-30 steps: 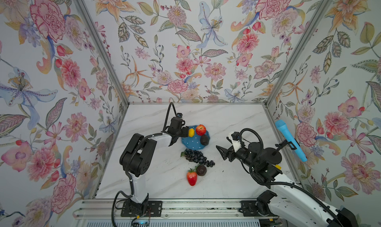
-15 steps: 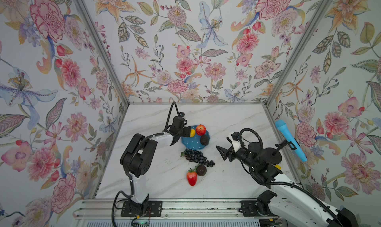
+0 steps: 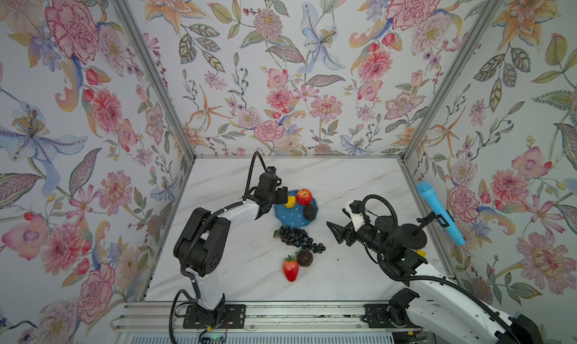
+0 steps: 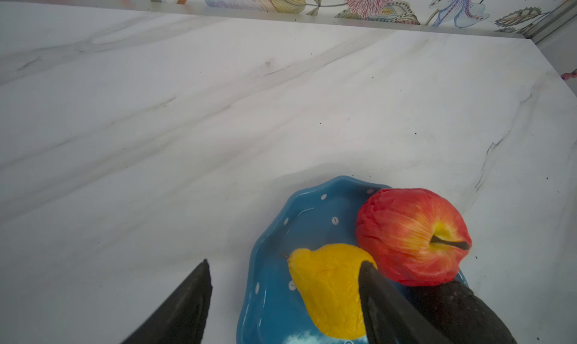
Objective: Arrange fruit in a fruit bowl
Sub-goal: Move the fruit to the fruit bowl.
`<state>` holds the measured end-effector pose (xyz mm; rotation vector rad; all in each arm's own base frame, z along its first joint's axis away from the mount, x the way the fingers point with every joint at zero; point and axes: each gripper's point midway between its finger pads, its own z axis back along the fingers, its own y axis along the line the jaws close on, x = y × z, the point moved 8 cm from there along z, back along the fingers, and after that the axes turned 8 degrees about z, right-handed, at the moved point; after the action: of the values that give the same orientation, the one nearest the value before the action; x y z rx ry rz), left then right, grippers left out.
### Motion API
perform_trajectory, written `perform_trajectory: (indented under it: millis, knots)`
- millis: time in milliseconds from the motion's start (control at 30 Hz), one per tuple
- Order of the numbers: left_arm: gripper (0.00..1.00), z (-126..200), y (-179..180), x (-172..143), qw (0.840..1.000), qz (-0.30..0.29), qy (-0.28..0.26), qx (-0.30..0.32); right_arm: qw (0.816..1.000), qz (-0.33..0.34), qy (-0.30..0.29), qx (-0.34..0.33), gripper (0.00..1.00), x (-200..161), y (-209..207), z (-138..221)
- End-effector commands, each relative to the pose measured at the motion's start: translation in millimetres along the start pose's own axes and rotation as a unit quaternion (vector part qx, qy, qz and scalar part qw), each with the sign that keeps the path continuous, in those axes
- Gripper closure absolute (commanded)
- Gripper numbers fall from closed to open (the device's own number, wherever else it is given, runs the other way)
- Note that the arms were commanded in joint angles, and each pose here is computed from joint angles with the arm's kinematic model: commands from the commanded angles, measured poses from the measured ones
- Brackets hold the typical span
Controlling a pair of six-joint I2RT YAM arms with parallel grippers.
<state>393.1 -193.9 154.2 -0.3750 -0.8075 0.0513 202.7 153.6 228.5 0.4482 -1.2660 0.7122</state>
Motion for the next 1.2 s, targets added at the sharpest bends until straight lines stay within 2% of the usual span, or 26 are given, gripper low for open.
perform_trajectory:
  millis: [0, 133, 267, 600, 867, 1167]
  knots:
    - [0.27, -3, -10, 0, 0.998, 0.057, 0.024, -0.026, 1.0, -0.005, 0.003, -0.001, 0.15, 1, 1, -2]
    - [0.33, -12, -10, 1, 0.993, 0.098, 0.04, -0.046, 1.0, -0.005, 0.002, 0.001, 0.15, 1, 2, -2]
    - [0.39, -23, -1, 0, 0.99, 0.126, 0.051, -0.037, 1.0, -0.005, 0.002, 0.001, 0.15, 1, 2, -1]
    - [0.51, -41, 13, -3, 0.987, 0.146, 0.059, -0.014, 1.0, -0.007, 0.002, 0.001, 0.15, -1, 3, 2]
    - [0.67, -45, 17, -4, 0.986, 0.158, 0.057, -0.023, 1.0, -0.008, 0.004, 0.002, 0.15, -2, 4, 1]
    - [0.74, -48, 21, -7, 0.983, 0.17, 0.063, -0.032, 1.0, -0.01, 0.004, 0.003, 0.15, -3, 4, 1]
